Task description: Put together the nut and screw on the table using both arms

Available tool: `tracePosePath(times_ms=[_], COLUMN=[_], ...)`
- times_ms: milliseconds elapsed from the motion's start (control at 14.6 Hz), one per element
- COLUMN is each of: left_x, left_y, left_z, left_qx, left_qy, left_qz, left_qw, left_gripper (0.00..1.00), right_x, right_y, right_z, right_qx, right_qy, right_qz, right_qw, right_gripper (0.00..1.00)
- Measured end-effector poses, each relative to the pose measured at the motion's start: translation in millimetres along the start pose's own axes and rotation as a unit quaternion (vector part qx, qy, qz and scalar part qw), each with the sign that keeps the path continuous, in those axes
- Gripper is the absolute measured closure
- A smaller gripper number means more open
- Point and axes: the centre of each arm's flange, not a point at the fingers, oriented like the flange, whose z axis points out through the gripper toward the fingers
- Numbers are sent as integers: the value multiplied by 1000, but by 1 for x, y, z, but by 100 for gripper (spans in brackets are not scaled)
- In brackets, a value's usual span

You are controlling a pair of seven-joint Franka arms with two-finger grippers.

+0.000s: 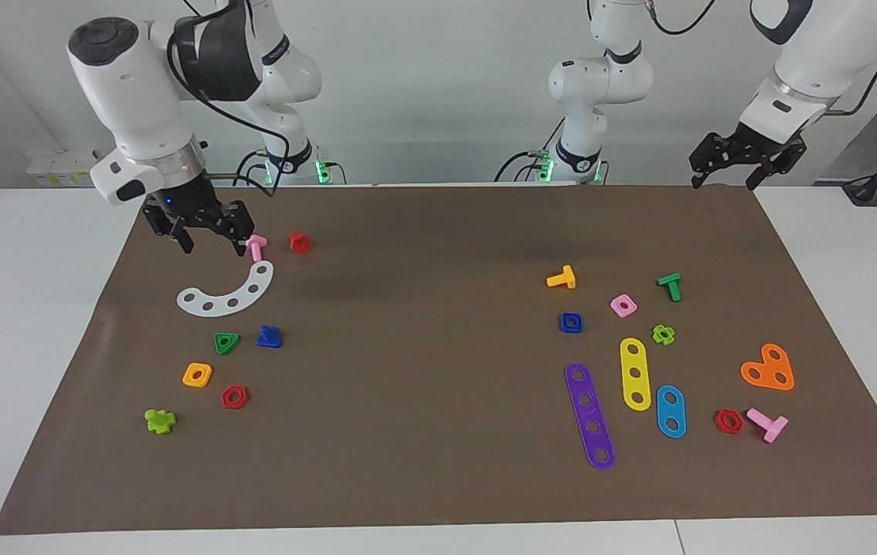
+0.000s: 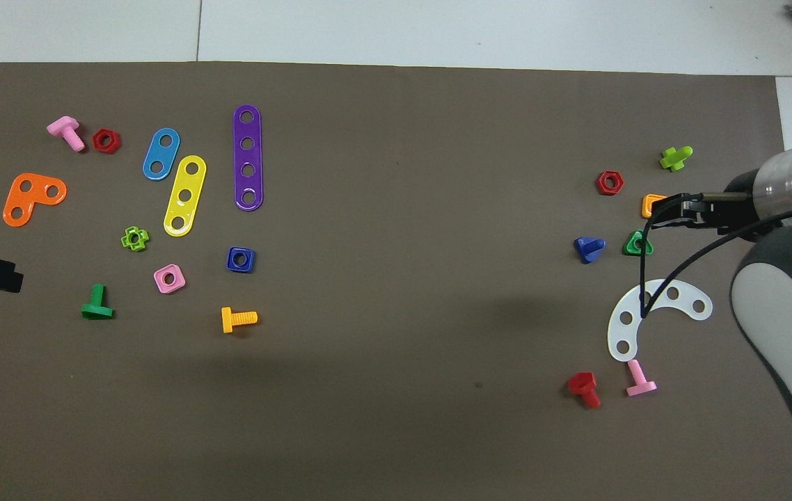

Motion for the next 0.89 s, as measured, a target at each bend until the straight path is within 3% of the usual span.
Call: tracePosePath(times_ms=[411,890], left_x=[20,80], left_y=[29,72], left_z=[44,146], left_qx=[-32,-46], left_qy=[-6,17], left_qz=[-3,12], left_qw=[999,999], left_gripper=[2,7], right_x=[-3,3], right_y=[1,-4], right_z=[105,195], right_qx=[-1,1], right_qy=[-14,-5], right_qz=[-6,-10], right_qw=[1000,1000], right_gripper=[9,17])
